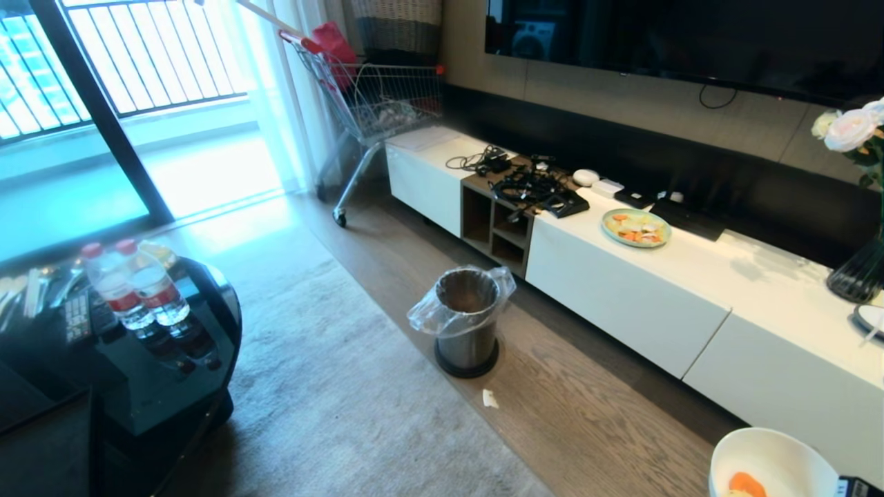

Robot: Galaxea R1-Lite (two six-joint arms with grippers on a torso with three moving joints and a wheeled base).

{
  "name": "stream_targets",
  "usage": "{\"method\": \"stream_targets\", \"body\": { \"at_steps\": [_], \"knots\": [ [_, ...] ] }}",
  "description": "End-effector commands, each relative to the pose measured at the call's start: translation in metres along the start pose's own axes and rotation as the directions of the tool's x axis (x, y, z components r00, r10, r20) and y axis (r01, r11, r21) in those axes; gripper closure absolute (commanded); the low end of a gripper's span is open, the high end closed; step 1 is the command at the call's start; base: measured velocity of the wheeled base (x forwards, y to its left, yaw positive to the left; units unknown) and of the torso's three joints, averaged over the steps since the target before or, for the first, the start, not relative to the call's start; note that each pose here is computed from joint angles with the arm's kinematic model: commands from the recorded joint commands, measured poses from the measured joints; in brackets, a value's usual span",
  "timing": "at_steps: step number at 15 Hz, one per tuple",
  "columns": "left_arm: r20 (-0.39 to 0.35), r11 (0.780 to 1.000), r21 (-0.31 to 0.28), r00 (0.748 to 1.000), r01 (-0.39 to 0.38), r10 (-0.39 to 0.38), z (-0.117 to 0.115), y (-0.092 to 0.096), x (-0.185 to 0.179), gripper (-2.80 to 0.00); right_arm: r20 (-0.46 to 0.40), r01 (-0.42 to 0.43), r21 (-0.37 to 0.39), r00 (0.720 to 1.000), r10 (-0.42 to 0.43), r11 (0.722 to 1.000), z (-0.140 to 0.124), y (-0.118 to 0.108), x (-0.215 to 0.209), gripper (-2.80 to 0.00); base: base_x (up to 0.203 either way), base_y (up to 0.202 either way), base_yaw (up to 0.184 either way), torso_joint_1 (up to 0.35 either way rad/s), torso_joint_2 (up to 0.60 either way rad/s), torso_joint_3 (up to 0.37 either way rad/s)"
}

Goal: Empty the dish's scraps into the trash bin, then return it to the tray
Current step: Move the bowl over the trash can

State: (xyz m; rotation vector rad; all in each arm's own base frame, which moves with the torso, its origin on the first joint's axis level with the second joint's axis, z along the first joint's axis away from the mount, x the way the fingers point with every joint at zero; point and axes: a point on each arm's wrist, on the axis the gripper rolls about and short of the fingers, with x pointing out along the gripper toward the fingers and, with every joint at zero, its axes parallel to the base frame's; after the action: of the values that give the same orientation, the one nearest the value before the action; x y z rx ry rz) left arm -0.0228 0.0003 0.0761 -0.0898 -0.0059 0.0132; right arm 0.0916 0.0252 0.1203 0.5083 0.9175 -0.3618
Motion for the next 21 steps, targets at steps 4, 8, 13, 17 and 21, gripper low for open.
{"method": "stream_targets", "body": {
  "at_steps": [4, 8, 13, 17, 21],
  "knots": [
    [0.001, 1.0, -0.001, 1.0, 0.0, 0.0, 0.0, 0.0, 0.0, 0.0, 0.0, 0.002, 0.003, 1.0, -0.002, 1.0, -0.0003, 0.0, 0.0003, 0.0, 0.179, 0.0, 0.001, 0.003, 0.0, 0.004],
    [0.001, 1.0, -0.001, 1.0, 0.0, 0.0, 0.0, 0.0, 0.0, 0.0, -0.002, 0.003, 0.002, 1.0, -0.003, 1.0, -0.0004, -0.0001, 0.0003, 0.0, 0.183, 0.0, 0.003, 0.005, 0.0, 0.005],
    [0.001, 1.0, -0.001, 1.0, 0.0, 0.0, 0.0, 0.0, 0.0, 0.0, -0.003, 0.004, 0.003, 1.0, -0.004, 1.0, -0.0006, -0.0005, 0.0005, 0.0, 0.124, 0.0, 0.002, 0.003, 0.0, 0.001],
    [0.001, 1.0, -0.001, 1.0, 0.0, 0.0, 0.0, 0.0, 0.0, 0.0, -0.002, 0.003, 0.002, 1.0, -0.003, 1.0, -0.0003, -0.0002, 0.0004, 0.0, 0.0, 0.0, 0.0, 0.0, 0.0, 0.0],
    [0.001, 1.0, -0.001, 1.0, 0.0, 0.0, 0.0, 0.0, 0.0, 0.0, -0.002, 0.003, 0.003, 1.0, -0.003, 1.0, -0.0003, -0.0002, 0.0004, 0.0, 0.0, 0.0, 0.0, 0.0, 0.0, 0.0]
  ]
}}
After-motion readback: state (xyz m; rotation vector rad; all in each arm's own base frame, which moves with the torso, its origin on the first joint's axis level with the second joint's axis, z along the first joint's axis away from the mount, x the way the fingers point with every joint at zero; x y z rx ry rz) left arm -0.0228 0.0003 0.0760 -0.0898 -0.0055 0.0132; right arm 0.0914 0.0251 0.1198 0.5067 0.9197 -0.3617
